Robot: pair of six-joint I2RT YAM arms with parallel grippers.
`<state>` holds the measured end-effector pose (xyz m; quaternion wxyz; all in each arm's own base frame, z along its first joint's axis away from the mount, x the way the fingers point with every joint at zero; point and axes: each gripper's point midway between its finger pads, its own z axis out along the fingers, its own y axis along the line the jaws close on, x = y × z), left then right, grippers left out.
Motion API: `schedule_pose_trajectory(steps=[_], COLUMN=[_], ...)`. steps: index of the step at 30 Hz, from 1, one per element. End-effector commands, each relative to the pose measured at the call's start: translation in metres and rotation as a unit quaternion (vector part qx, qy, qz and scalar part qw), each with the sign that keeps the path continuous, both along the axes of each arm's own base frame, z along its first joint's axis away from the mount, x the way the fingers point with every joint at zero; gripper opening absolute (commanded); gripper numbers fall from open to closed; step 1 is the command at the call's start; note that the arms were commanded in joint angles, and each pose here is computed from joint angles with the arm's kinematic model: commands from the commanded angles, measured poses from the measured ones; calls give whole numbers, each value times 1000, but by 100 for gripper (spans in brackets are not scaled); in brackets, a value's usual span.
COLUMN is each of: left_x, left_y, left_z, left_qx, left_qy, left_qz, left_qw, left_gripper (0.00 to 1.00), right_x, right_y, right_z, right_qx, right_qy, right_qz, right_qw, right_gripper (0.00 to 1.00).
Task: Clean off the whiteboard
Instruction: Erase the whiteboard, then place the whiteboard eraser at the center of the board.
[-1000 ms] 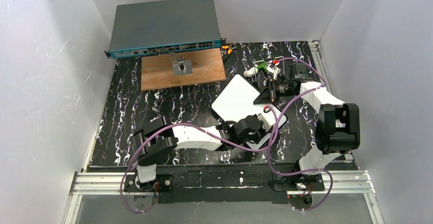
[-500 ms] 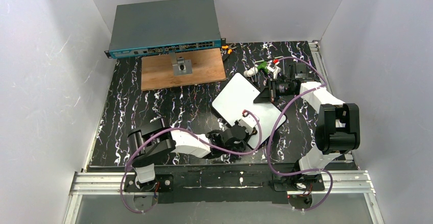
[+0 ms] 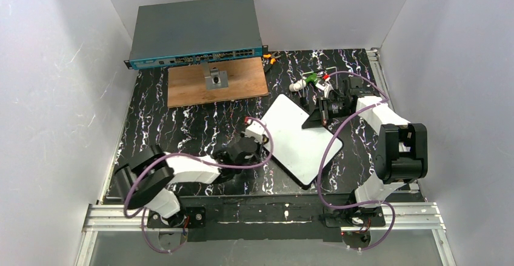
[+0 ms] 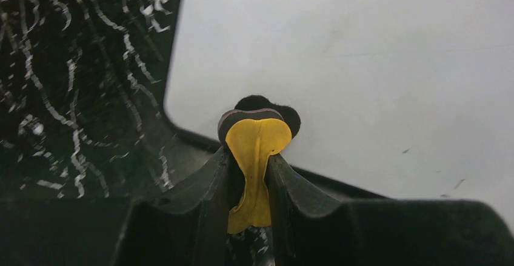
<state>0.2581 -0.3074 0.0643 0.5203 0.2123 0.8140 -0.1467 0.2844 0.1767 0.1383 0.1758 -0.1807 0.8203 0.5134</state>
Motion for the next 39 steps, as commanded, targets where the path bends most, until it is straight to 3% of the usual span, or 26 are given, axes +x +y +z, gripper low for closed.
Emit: schedule_pose_trajectory(steps=[1, 9, 16, 21, 23, 30, 39], left_x=[-9, -31, -37, -37, -37, -38, -39], left_y=[43, 105, 116, 114, 117, 119, 122], left_z=[4, -7, -22, -24, -23, -4, 15], left_qx=[-16, -9, -20, -25, -24, -42, -46], left_qy=[22, 84, 122, 128, 127, 113, 98], left_qz=[31, 84, 108, 108, 113, 108, 100], left_qw=[999, 993, 986, 985, 985, 987, 989], left_gripper=[0, 0, 36, 49, 63, 83, 88], right_x=[-16, -27, -14, 8, 15, 55, 101], right_y=[4, -13, -38, -54, -58, -71, -79], right_z=[48, 62, 91, 117, 127, 148, 150], right_qx=[27, -47, -146, -208, -223, -273, -307], right_qy=[-54, -132, -239, -298, -316, -413, -534], right_qz=[43, 88, 121, 135, 145, 192, 277], right_qw=[997, 986, 952, 922, 911, 847, 738], right_gripper=[1, 1, 1, 1, 1, 1, 1])
